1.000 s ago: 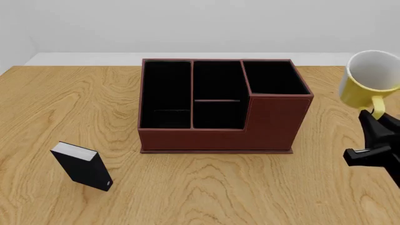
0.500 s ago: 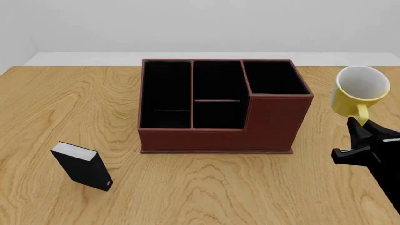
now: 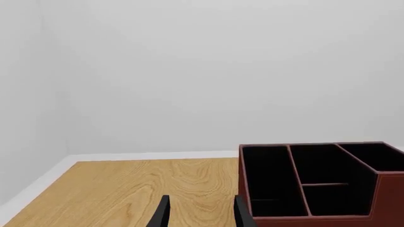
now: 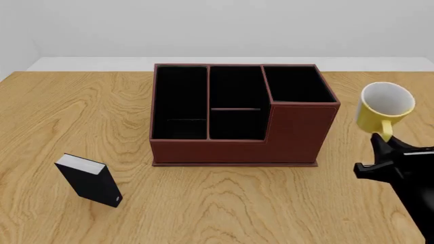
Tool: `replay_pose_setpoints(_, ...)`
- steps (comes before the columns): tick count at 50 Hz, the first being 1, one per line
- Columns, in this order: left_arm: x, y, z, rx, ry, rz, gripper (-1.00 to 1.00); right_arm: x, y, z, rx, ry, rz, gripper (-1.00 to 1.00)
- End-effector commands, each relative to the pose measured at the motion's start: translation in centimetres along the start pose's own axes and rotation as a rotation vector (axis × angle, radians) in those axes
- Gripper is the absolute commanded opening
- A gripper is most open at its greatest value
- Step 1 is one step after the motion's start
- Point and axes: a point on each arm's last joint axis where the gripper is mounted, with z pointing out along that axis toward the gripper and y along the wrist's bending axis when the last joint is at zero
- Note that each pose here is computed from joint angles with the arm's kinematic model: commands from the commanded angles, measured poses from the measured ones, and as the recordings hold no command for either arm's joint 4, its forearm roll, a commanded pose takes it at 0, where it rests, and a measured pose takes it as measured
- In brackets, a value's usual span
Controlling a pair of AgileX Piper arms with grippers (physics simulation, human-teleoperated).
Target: Pick up the yellow and white mug and place it to the right of the caddy.
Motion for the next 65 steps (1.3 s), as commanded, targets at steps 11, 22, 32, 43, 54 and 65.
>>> replay_pose_setpoints(11, 0.0, 0.0, 0.0, -0.001, 0.003, 0.006, 1.00, 2.3, 0.2, 1.3, 0.005, 0.029, 0.036, -1.00)
replay_pose_setpoints(22, 0.1, 0.0, 0.0, 0.000, 0.005, 0.011, 1.00, 2.9, 0.1, 1.8, 0.014, 0.041, 0.044, -1.00)
replay_pose_setpoints(32, -0.1, 0.0, 0.0, -0.001, 0.005, 0.012, 1.00, 3.5, 0.0, 2.3, 0.022, 0.053, 0.061, -1.00)
replay_pose_setpoints(43, -0.2, 0.0, -0.1, -0.004, 0.003, 0.014, 1.00, 3.8, 0.1, 2.8, 0.020, 0.060, 0.066, -1.00)
replay_pose_setpoints(54, -0.1, 0.0, -0.1, -0.008, 0.005, 0.013, 1.00, 4.4, 0.2, 3.0, 0.016, 0.072, 0.069, -1.00)
replay_pose_setpoints(65, -0.1, 0.0, -0.1, -0.010, 0.004, 0.013, 1.00, 5.3, 0.3, 3.2, 0.018, 0.083, 0.073, -1.00)
